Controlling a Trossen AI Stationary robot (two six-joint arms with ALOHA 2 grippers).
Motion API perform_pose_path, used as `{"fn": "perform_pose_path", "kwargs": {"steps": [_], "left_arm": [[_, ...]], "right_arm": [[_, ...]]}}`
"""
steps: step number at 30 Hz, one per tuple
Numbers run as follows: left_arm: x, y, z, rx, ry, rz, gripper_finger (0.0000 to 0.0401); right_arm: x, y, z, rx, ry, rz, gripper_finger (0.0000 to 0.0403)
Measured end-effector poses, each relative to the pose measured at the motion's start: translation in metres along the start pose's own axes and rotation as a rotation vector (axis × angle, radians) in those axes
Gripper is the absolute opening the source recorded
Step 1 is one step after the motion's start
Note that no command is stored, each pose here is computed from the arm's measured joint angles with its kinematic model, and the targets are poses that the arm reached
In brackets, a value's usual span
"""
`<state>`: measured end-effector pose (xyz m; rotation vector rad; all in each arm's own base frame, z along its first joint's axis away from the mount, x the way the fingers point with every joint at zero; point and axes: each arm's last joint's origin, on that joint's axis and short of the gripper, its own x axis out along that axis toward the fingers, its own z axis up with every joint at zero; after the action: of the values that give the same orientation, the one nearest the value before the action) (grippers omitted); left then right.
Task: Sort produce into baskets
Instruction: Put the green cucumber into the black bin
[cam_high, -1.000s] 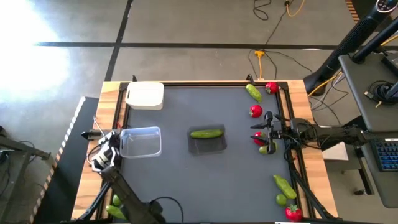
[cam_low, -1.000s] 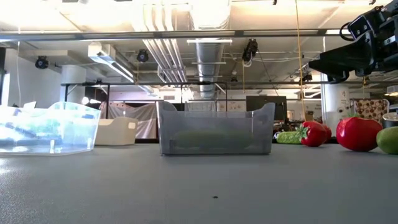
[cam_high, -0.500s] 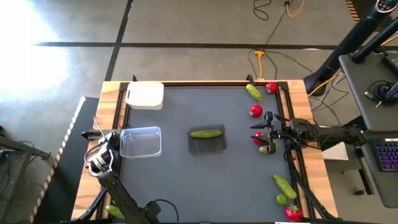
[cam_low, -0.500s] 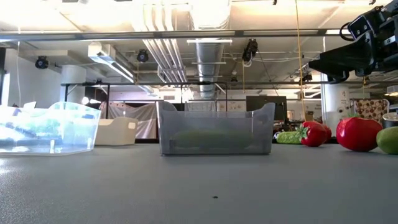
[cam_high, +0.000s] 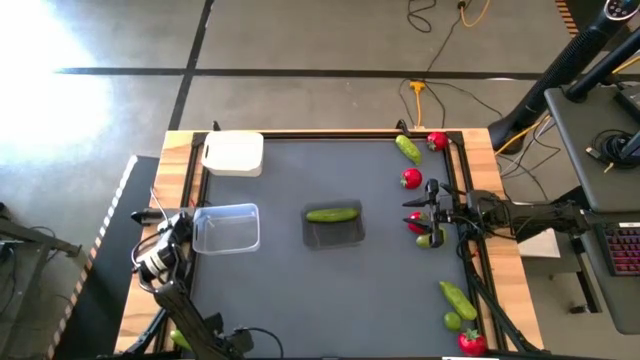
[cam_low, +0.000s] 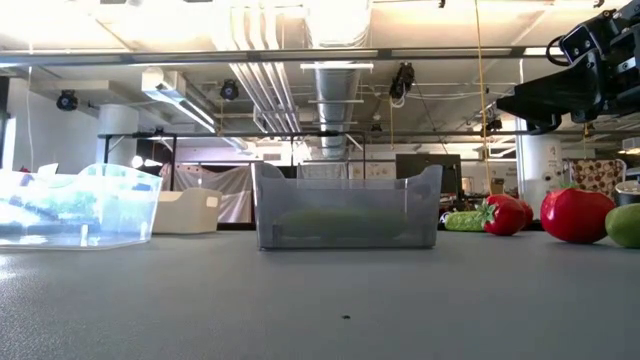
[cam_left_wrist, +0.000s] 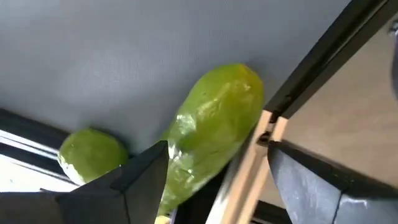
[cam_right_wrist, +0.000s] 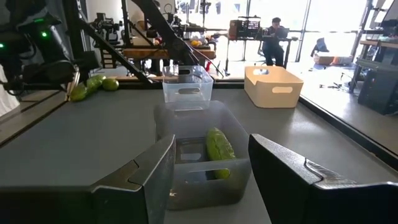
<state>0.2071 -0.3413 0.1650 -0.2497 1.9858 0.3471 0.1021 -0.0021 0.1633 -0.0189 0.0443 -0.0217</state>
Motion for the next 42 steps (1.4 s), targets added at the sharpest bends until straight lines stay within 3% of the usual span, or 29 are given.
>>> {"fn": "perform_pose_path", "kwargs": {"steps": [7, 21, 25, 29, 38, 42], "left_arm": [[0.013, 0.003, -0.006, 0.094, 0.006, 0.042, 0.0248], [0.038, 0.014, 0.000, 0.064, 0.034, 0.104, 0.0230], [0.040, 0.018, 0.004, -0.019, 0.051, 0.116, 0.0199], [0.039, 0.018, 0.006, -0.030, 0.054, 0.116, 0.0152], [0.000, 0.039, 0.037, -0.081, 0.028, 0.235, 0.0150], [-0.030, 0.051, 0.069, -0.035, -0.123, 0.256, 0.0151]], "right_arm": [[0.000, 0.000, 0.000, 0.000, 0.000, 0.000, 0.0196], [0.000, 0.000, 0.000, 0.000, 0.000, 0.000, 0.0196], [0.000, 0.000, 0.000, 0.000, 0.000, 0.000, 0.0196], [0.000, 0.000, 0.000, 0.000, 0.000, 0.000, 0.0196], [0.000, 0.000, 0.000, 0.000, 0.000, 0.000, 0.0196], [0.000, 0.000, 0.000, 0.000, 0.000, 0.000, 0.0196]]}}
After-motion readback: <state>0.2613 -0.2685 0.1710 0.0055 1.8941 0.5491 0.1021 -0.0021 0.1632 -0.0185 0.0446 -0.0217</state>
